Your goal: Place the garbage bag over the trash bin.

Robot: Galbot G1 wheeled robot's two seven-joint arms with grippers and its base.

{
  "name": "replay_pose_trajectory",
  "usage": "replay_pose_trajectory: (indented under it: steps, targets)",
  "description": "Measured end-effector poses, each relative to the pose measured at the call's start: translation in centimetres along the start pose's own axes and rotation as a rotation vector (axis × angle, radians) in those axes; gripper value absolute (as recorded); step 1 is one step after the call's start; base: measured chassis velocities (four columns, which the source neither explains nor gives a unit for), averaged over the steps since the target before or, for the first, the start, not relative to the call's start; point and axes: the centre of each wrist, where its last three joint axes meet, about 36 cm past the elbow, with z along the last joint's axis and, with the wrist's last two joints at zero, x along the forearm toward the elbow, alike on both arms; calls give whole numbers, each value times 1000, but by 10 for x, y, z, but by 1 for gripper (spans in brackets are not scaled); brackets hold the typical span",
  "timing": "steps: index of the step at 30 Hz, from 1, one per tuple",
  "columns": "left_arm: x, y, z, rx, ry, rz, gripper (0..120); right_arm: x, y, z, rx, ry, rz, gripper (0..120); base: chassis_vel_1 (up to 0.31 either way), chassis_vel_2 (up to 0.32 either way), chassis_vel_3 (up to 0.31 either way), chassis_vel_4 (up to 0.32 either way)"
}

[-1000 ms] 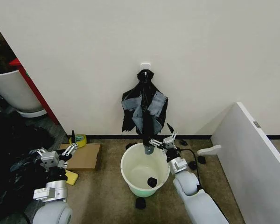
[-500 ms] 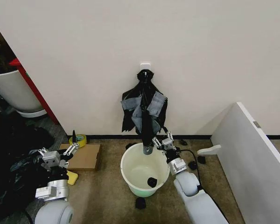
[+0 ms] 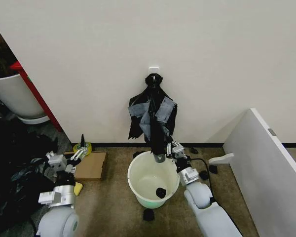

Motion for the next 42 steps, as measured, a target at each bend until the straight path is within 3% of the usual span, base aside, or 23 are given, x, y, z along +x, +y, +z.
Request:
replay_pose_trajectory:
  steps: [1, 4, 11, 13, 17, 19, 23, 31, 36, 42]
  targets:
    - [0, 0, 0, 0, 0, 0, 100, 0, 0, 0, 0, 0, 0, 0, 0, 0, 0, 0]
    - [-23, -2, -13, 119, -11, 128, 100, 6, 1, -27, -184, -64, -20, 0, 0, 0, 0, 0]
    - [-46, -3, -24, 211, -19, 268, 100, 12, 0, -49, -315, -108, -46, 0, 0, 0, 0, 0]
    - [-55, -6, -25, 247, -6, 346, 100, 15, 0, -60, -365, -124, -59, 0, 0, 0, 0, 0]
    - [-61, -11, -20, 293, 27, 428, 100, 18, 0, -71, -411, -145, -78, 0, 0, 0, 0, 0]
    - [-67, -24, -10, 364, 99, 529, 100, 19, 4, -81, -457, -172, -108, 0, 0, 0, 0, 0]
    - [-81, -41, 13, 415, 189, 607, 100, 18, 4, -82, -459, -183, -128, 0, 0, 0, 0, 0]
    - [-107, -48, 38, 444, 253, 641, 100, 16, -1, -80, -443, -187, -132, 0, 0, 0, 0, 0]
    - [-123, -27, 46, 456, 218, 684, 100, 15, -5, -79, -429, -192, -133, 0, 0, 0, 0, 0]
    - [-125, -27, 58, 415, 235, 689, 100, 13, -2, -78, -433, -195, -134, 0, 0, 0, 0, 0]
